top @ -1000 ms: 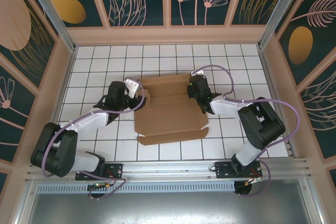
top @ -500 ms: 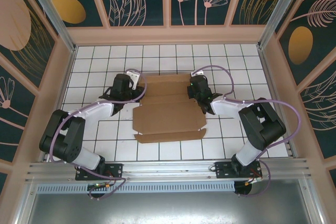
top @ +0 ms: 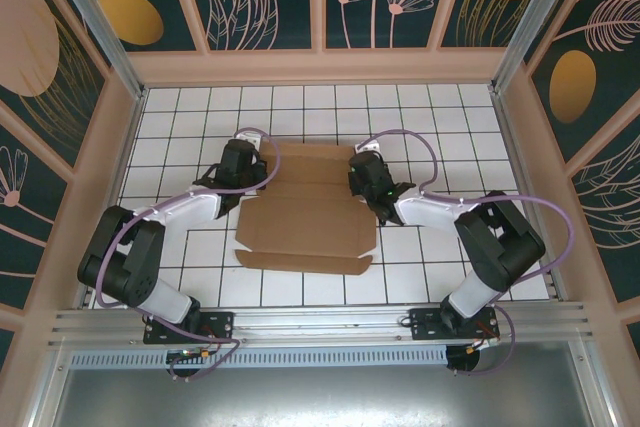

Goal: Fold the paper box

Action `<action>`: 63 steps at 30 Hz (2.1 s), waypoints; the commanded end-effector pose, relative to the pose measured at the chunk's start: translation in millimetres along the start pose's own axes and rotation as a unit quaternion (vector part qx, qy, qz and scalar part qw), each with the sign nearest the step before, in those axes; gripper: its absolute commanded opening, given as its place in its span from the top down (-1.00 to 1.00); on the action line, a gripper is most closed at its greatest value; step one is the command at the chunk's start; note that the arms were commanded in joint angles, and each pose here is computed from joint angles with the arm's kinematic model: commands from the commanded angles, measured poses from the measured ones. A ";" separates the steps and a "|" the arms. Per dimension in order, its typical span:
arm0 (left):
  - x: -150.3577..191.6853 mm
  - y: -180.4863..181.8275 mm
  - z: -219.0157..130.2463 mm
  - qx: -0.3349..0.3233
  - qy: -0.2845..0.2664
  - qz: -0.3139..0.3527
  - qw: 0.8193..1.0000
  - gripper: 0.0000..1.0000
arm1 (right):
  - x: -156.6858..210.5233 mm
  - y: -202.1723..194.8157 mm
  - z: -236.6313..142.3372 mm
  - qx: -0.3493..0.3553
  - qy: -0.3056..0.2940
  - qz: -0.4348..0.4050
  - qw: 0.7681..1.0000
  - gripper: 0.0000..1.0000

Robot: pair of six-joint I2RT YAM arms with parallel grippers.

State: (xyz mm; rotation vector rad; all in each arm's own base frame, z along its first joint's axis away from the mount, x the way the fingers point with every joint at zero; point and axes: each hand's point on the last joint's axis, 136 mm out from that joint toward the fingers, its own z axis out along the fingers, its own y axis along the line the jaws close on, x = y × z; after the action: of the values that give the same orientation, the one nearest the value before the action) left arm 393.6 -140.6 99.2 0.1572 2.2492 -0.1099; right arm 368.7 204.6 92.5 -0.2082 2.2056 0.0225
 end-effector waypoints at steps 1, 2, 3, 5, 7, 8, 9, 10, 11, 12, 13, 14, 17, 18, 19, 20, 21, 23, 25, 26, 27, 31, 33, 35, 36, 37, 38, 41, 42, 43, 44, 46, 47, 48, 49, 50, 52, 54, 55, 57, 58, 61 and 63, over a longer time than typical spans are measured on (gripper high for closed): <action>-0.5 29.2 -0.2 -0.083 0.000 -0.032 0.996 0.87 | -2.8 -30.5 -8.9 0.092 0.007 0.034 0.995 1.00; -1.7 26.9 -0.9 -0.085 -0.004 -0.029 0.996 0.87 | -2.9 -31.4 -8.5 0.107 0.010 0.039 0.993 1.00; -1.8 24.0 -1.3 -0.087 -0.007 -0.024 0.996 0.88 | -3.4 -32.0 -8.1 0.124 0.011 0.041 0.991 1.00; -2.2 21.0 -2.2 -0.093 -0.011 -0.020 0.995 0.89 | -1.9 -30.8 -8.3 0.149 0.011 0.037 0.988 1.00; -1.8 22.1 -2.5 -0.103 -0.011 -0.025 0.994 0.91 | 0.2 -30.3 -8.5 0.167 0.012 0.040 0.985 1.00; -2.4 23.5 -2.9 -0.109 -0.012 -0.029 0.994 0.92 | 1.2 -29.8 -8.4 0.175 0.014 0.043 0.984 1.00; -1.9 24.4 -3.2 -0.113 -0.012 -0.032 0.993 0.93 | 3.2 -28.9 -8.3 0.178 0.016 0.046 0.983 1.00; -2.1 25.7 -3.1 -0.116 -0.013 -0.038 0.992 0.94 | 5.8 -28.0 -7.6 0.178 0.019 0.048 0.983 1.00; -1.8 24.6 -2.6 -0.113 -0.013 -0.042 0.993 0.94 | 7.3 -26.8 -7.1 0.175 0.020 0.052 0.983 1.00; -1.1 21.1 -1.5 -0.102 -0.013 -0.045 0.994 0.90 | 9.9 -25.9 -6.1 0.172 0.023 0.054 0.983 1.00; 0.2 15.9 0.1 -0.086 -0.013 -0.051 0.995 0.85 | 12.5 -26.0 -4.9 0.171 0.026 0.055 0.983 1.00; 2.1 9.6 1.9 -0.067 -0.014 -0.059 0.996 0.80 | 14.3 -25.5 -3.6 0.168 0.027 0.055 0.984 1.00; 7.2 -0.1 1.9 -0.030 -0.025 -0.084 0.996 0.73 | 20.1 -23.1 0.0 0.149 0.027 0.049 0.987 1.00; 10.6 -0.3 0.9 -0.026 -0.027 -0.090 0.995 0.72 | 21.6 -23.1 0.6 0.142 0.026 0.050 0.988 1.00; 11.1 -1.0 -0.6 -0.020 -0.033 -0.096 0.995 0.72 | 22.4 -20.1 1.6 0.127 0.024 0.050 0.990 1.00; 11.6 -2.7 -2.0 -0.012 -0.038 -0.101 0.994 0.72 | 25.2 -17.1 3.2 0.107 0.024 0.048 0.993 1.00; 13.2 -4.7 -2.2 -0.005 -0.038 -0.103 0.994 0.70 | 25.8 -15.1 3.7 0.094 0.023 0.050 0.994 1.00; 16.6 -5.8 -2.4 0.000 -0.033 -0.105 0.994 0.64 | 27.1 -14.2 4.2 0.076 0.021 0.056 0.995 1.00; 19.0 -3.5 -3.6 -0.005 -0.031 -0.107 0.994 0.45 | 26.0 -13.1 3.6 0.064 0.019 0.058 0.996 0.97; 18.4 -2.7 -5.1 -0.006 -0.033 -0.108 0.994 0.28 | 25.0 -12.3 2.6 0.058 0.018 0.058 0.996 0.82; 18.0 -2.4 -6.8 -0.005 -0.035 -0.110 0.993 0.15 | 22.6 -11.9 1.1 0.054 0.014 0.058 0.997 0.69; 8.7 -1.7 -18.8 0.001 -0.055 -0.118 0.991 -0.15 | 8.3 -12.4 -8.0 0.042 -0.003 0.058 0.997 0.28; 5.2 -0.2 -25.7 0.003 -0.066 -0.128 0.990 -0.32 | 2.2 -17.1 -11.8 0.045 -0.008 0.060 0.997 0.17; 4.1 -0.2 -32.3 0.010 -0.072 -0.138 0.988 -0.49 | -3.2 -20.5 -17.2 0.046 -0.015 0.058 0.997 0.05; 4.7 0.4 -34.2 0.011 -0.073 -0.145 0.987 -0.55 | -4.2 -20.4 -19.9 0.041 -0.017 0.055 0.998 -0.02; 6.2 0.8 -36.9 0.014 -0.074 -0.153 0.985 -0.63 | -6.5 -20.6 -23.9 0.035 -0.024 0.053 0.998 -0.09; 7.4 0.5 -39.6 0.019 -0.076 -0.161 0.984 -0.71 | -9.0 -20.6 -28.5 0.028 -0.032 0.053 0.998 -0.16; 8.5 -1.7 -49.3 0.039 -0.085 -0.187 0.978 -0.97 | -13.0 -18.9 -38.3 0.008 -0.043 0.051 0.998 -0.37; 7.5 -2.2 -52.7 0.045 -0.087 -0.193 0.976 -0.98 | -14.7 -19.2 -41.7 0.005 -0.044 0.050 0.998 -0.42; 6.6 -1.6 -57.1 0.047 -0.089 -0.197 0.975 -0.97 | -17.6 -20.1 -46.5 0.004 -0.048 0.047 0.998 -0.45; 4.7 -1.0 -62.0 0.048 -0.092 -0.197 0.975 -0.97 | -20.8 -22.3 -52.3 0.004 -0.054 0.046 0.997 -0.45; -1.5 5.5 -75.7 0.040 -0.106 -0.204 0.972 -0.98 | -30.5 -27.6 -66.9 0.002 -0.071 0.047 0.996 -0.45; -5.2 10.7 -84.0 0.032 -0.116 -0.211 0.970 -0.98 | -36.5 -29.6 -75.8 -0.003 -0.079 0.045 0.996 -0.45; -9.1 15.7 -92.5 0.026 -0.127 -0.219 0.967 -0.98 | -42.7 -30.3 -84.1 -0.009 -0.088 0.042 0.995 -0.45; -13.3 22.0 -102.6 0.017 -0.139 -0.233 0.962 -0.98 | -50.2 -29.2 -93.5 -0.021 -0.096 0.031 0.995 -0.42; -17.9 26.1 -112.7 0.016 -0.151 -0.246 0.957 -0.98 | -59.4 -25.9 -102.9 -0.034 -0.104 0.019 0.994 -0.37; -26.5 26.5 -130.6 0.031 -0.172 -0.251 0.952 -0.98 | -73.7 -17.1 -117.5 -0.064 -0.114 -0.010 0.991 -0.29; -31.6 27.0 -144.8 0.044 -0.185 -0.253 0.949 -0.97 | -81.8 -2.2 -123.3 -0.104 -0.110 -0.052 0.987 -0.26; -32.9 27.1 -150.9 0.049 -0.188 -0.255 0.947 -0.98 | -85.8 4.7 -124.0 -0.115 -0.102 -0.074 0.985 -0.22; -35.1 28.2 -160.7 0.053 -0.189 -0.264 0.944 -0.98 | -93.5 15.8 -123.1 -0.130 -0.095 -0.107 0.981 -0.18; -35.1 29.1 -164.6 0.053 -0.183 -0.269 0.944 -0.98 | -94.5 21.9 -120.3 -0.140 -0.091 -0.122 0.978 -0.17; -43.5 17.6 -174.1 0.074 -0.167 -0.229 0.956 -0.98 | -96.5 36.0 -111.1 -0.158 -0.069 -0.151 0.973 -0.08; -47.1 18.5 -178.3 0.074 -0.166 -0.238 0.954 -0.97 | -96.1 45.4 -105.4 -0.171 -0.051 -0.160 0.971 0.05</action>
State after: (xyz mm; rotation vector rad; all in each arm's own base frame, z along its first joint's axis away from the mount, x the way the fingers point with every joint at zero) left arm 294.6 -100.9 242.1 -0.3322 1.8580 -0.5241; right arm 340.4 240.2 244.0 -0.5843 1.9792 0.2179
